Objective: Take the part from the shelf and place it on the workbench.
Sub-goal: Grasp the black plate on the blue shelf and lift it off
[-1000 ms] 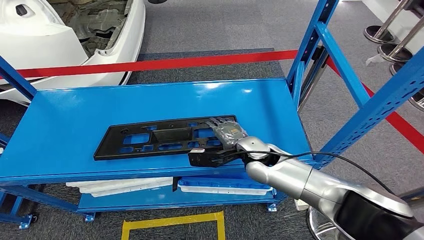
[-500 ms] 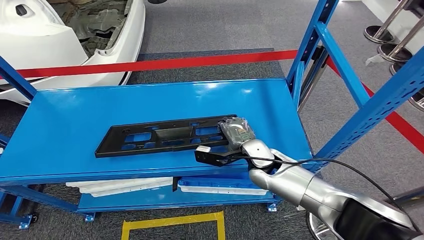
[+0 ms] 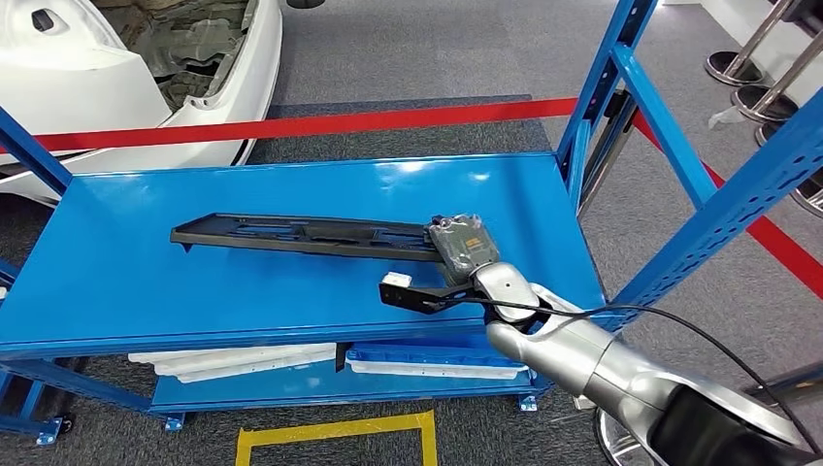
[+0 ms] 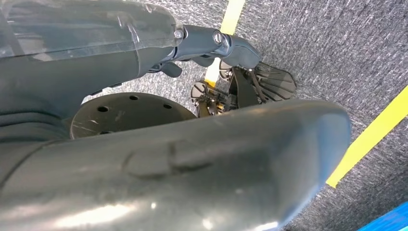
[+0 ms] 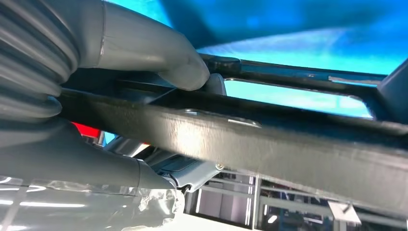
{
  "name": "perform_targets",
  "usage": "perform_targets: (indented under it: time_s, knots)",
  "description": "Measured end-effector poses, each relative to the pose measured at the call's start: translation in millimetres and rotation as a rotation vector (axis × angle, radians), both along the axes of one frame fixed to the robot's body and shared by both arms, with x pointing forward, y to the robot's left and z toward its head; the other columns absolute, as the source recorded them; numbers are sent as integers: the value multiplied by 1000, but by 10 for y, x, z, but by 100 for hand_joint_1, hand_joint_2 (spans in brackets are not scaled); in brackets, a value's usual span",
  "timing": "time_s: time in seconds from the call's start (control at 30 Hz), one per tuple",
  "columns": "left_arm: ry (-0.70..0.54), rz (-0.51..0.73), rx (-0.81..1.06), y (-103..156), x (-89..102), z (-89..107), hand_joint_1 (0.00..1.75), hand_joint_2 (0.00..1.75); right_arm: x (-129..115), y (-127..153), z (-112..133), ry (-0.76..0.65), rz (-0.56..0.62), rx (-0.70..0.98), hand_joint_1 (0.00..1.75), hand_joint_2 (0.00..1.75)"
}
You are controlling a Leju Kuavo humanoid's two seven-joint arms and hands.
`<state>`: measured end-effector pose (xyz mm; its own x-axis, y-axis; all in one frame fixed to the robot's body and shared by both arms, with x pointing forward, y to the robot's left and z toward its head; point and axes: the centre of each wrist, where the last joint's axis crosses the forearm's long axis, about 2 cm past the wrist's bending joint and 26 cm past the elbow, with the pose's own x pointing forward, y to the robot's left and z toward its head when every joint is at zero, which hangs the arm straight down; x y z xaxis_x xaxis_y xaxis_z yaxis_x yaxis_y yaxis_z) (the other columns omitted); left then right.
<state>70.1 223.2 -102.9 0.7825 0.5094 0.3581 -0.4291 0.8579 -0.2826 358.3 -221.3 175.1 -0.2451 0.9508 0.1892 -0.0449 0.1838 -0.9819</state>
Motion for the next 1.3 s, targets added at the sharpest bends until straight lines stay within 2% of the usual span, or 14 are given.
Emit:
perform_targets:
  time_s: [0.1,0.27,0.37,0.5,0.6,0.83,1.0,1.3]
  knots:
    - [2,3,9,2,-3,-1,0,0,-70,9,6,-89,25,123,175,175]
    - [4,3,20,3,-9,-2,0,0,-317,14,180,-330,80,552,175,175]
    - [6,1,23,-4,-12,-2,0,0,-495,-1,290,-437,145,744,175,175]
    - [6,0,30,-9,-11,-1,0,0,-696,-11,382,-564,243,887,175,175]
    - [3,-1,30,-21,-12,0,0,0,-796,-30,448,-626,248,946,175,175]
    - [1,-2,29,-33,-9,2,0,0,-907,-64,542,-683,230,1072,175,175]
    - [-3,-7,16,-42,-7,4,0,0,-938,-96,487,-621,160,1245,175,175]
    - [-1,-15,-3,-45,-4,5,0,0,-965,-116,442,-609,108,1269,175,175]
